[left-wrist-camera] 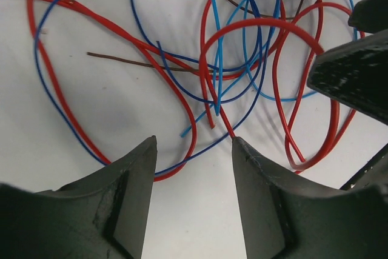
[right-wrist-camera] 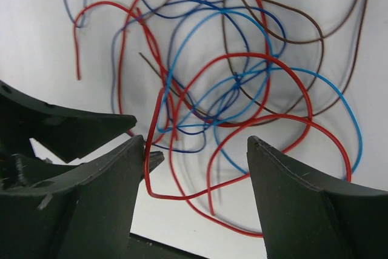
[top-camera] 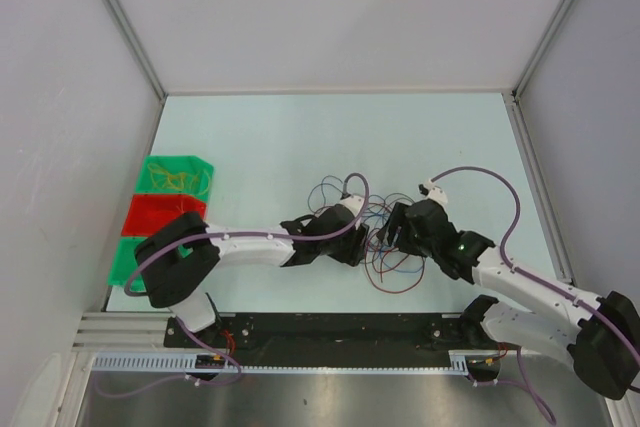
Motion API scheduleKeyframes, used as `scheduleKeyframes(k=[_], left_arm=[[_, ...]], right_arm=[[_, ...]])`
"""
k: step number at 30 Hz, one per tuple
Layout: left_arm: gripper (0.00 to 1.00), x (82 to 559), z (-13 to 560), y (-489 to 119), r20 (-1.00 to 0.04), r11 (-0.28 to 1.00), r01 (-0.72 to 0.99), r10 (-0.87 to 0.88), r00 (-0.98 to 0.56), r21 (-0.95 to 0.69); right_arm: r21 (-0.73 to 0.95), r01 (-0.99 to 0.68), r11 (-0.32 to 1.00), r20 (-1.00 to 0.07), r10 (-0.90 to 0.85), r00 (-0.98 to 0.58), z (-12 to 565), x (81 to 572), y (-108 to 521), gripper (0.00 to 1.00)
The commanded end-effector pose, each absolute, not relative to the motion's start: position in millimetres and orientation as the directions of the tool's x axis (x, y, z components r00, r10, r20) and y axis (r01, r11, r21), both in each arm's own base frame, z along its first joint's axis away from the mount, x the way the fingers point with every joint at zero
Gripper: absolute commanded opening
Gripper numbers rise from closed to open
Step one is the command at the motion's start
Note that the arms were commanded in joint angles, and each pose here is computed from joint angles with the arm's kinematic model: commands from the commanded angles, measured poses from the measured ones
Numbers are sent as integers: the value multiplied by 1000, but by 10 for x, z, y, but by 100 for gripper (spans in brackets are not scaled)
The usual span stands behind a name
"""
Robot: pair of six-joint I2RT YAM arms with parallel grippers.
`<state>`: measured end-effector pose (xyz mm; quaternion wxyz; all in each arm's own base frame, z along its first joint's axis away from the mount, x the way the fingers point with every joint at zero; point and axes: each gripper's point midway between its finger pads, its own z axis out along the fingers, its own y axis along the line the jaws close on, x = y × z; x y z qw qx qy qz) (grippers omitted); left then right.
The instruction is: Untangle the cables
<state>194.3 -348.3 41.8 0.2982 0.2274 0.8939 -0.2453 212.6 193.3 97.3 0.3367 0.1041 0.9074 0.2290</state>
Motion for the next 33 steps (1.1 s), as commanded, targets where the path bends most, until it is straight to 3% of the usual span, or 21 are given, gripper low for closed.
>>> scheduleKeyframes(k=[1, 15, 21, 22, 26, 27, 28, 29, 33], left_arm=[[57, 1965, 573, -3755, -689, 732, 599, 250, -680, -325], [47, 2067, 607, -3846, -719, 755, 599, 260, -645, -265], [32, 2103, 545, -3881, -712, 765, 595, 272, -647, -248], [26, 2097, 547, -3892, -714, 763, 597, 273, -645, -247], [19, 2135, 540, -3912, -717, 771, 594, 278, -639, -231], [15, 2149, 539, -3908, -716, 775, 590, 279, -640, -226], [3, 2153, 554, -3905, -718, 777, 589, 278, -639, -222], [0, 2171, 577, -3912, -721, 781, 585, 273, -637, -220], [0, 2173, 875, -3820, -731, 794, 572, 264, -629, -206]], right_arm=[[507, 65, 859, -578, 396, -713, 903, 2160, 1882, 73], [536, 0, 844, -606, 384, -697, 907, 2134, 1895, 75], [540, -9, 842, -606, 381, -699, 900, 2128, 1902, 75], [540, -8, 842, -606, 382, -698, 899, 2133, 1900, 76], [540, -11, 842, -602, 378, -703, 884, 2130, 1907, 75], [540, -12, 842, -603, 377, -703, 886, 2132, 1908, 75], [538, -11, 843, -604, 376, -703, 881, 2136, 1906, 75], [537, -13, 844, -603, 373, -706, 871, 2128, 1905, 75], [538, -13, 843, -602, 373, -706, 868, 2139, 1910, 75]])
